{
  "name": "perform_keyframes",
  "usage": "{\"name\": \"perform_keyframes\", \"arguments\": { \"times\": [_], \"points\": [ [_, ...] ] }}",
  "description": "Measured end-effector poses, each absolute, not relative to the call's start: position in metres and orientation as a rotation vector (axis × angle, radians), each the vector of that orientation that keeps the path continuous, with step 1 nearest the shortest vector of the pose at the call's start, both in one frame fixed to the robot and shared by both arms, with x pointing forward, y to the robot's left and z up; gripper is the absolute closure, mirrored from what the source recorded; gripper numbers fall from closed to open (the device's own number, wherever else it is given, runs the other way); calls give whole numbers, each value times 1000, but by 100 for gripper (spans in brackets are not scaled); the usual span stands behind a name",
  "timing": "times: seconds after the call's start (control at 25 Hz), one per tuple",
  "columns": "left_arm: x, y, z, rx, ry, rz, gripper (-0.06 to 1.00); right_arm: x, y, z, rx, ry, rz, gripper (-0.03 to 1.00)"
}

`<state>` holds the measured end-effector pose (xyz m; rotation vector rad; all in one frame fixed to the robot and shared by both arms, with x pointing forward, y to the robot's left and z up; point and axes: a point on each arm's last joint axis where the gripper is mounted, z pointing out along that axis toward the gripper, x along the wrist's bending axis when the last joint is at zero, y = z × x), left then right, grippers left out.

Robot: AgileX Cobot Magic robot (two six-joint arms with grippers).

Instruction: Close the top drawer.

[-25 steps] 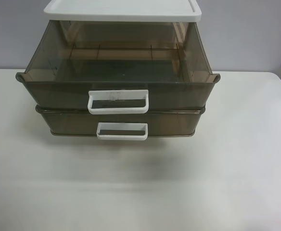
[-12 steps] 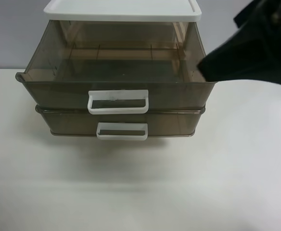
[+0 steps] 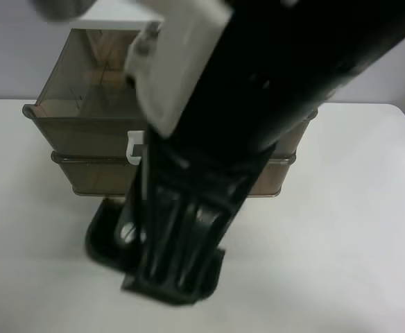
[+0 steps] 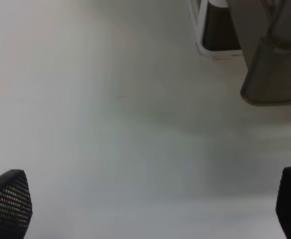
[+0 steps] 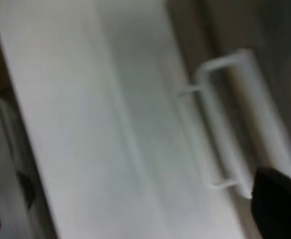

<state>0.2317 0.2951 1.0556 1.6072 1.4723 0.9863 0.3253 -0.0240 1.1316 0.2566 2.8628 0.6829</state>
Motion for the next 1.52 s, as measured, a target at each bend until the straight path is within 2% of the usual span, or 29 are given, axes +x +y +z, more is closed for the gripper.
{"name": "perform_keyframes", "arguments": {
  "times": [0.52,1.12,1.52],
  "points": [
    [232,295,1056,1607,1472,986,-5,336,23,1055,315,2912,313,-3],
    [232,295,1056,1607,1472,986,-5,376,14,1053,448,2854,335,-3],
    [232,295,1056,1607,1472,986,-5,409,7,1066,546,2785,422,-3]
  ]
}}
